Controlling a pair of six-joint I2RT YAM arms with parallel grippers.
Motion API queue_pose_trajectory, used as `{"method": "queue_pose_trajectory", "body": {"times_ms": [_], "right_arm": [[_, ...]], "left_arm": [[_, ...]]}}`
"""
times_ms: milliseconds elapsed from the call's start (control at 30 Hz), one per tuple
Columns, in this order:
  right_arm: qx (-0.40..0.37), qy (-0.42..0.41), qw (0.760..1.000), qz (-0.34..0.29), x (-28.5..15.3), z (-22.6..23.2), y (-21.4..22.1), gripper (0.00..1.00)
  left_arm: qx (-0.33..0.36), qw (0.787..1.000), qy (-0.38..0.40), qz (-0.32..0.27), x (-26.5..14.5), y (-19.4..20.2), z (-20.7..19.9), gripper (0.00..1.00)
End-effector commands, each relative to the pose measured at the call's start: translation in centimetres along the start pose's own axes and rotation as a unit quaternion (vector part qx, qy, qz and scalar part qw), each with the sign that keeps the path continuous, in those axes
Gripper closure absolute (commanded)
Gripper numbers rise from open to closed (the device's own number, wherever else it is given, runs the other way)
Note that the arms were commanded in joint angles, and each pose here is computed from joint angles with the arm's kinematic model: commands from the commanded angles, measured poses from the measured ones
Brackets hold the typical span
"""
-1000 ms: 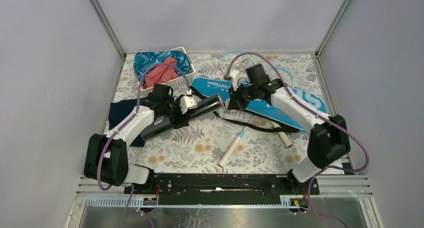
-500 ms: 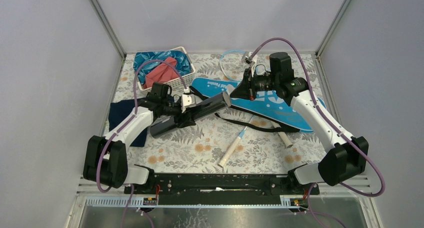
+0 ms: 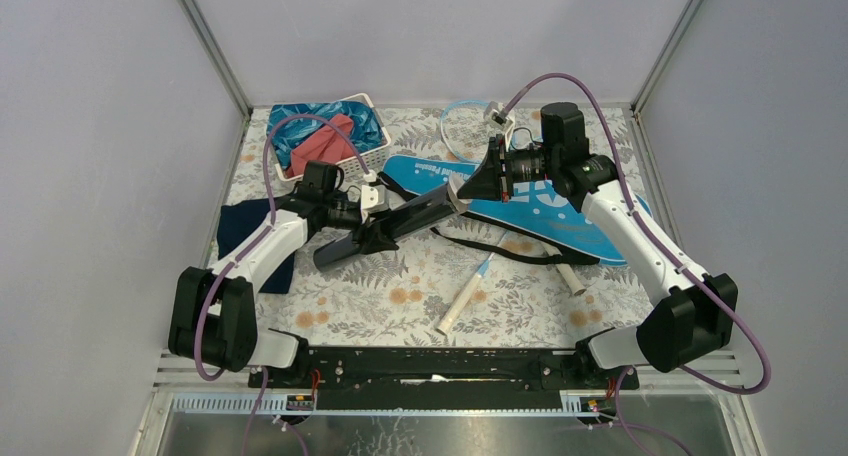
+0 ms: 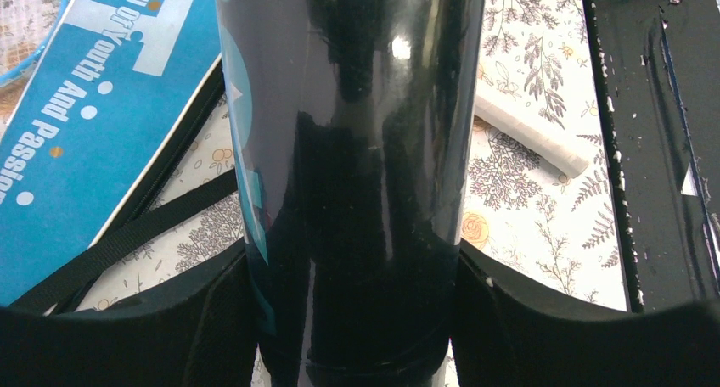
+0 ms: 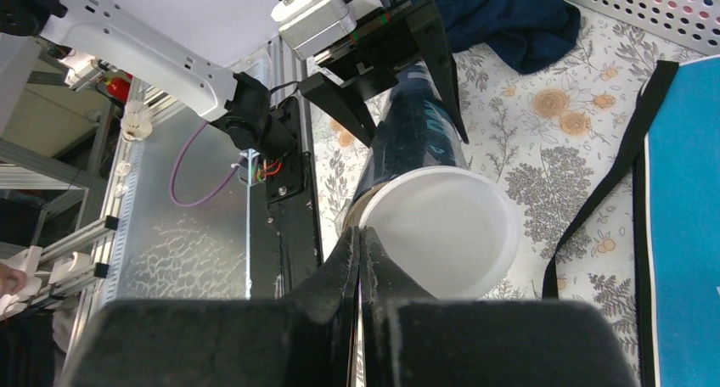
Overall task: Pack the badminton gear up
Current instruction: Close the lid on the shuttle tube.
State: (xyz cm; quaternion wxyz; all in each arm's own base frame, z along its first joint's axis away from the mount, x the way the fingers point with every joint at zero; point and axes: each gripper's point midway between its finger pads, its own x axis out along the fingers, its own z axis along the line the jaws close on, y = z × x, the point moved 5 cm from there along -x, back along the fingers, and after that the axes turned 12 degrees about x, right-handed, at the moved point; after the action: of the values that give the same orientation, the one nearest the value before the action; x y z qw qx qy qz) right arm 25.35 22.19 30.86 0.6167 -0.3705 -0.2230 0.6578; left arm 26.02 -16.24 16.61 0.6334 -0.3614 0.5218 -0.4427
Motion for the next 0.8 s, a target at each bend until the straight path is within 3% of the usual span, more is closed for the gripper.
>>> {"method": "queue_pose_trajectory", "body": {"times_ms": [0, 767], "right_arm": [[-0.013, -0.033, 0.999, -0.009, -0.4, 2.1, -0.7, 1.00], [0.007, -0.035, 0.999, -0.018, -0.4, 1.0, -0.2, 1.00]], "left_arm": [[0.035, 0.999, -0.010, -0.032, 0.1, -1.1, 1.4, 1.00], [0.031, 0.998, 0.006, -0.052, 0.4, -1.2, 0.9, 1.00]]}}
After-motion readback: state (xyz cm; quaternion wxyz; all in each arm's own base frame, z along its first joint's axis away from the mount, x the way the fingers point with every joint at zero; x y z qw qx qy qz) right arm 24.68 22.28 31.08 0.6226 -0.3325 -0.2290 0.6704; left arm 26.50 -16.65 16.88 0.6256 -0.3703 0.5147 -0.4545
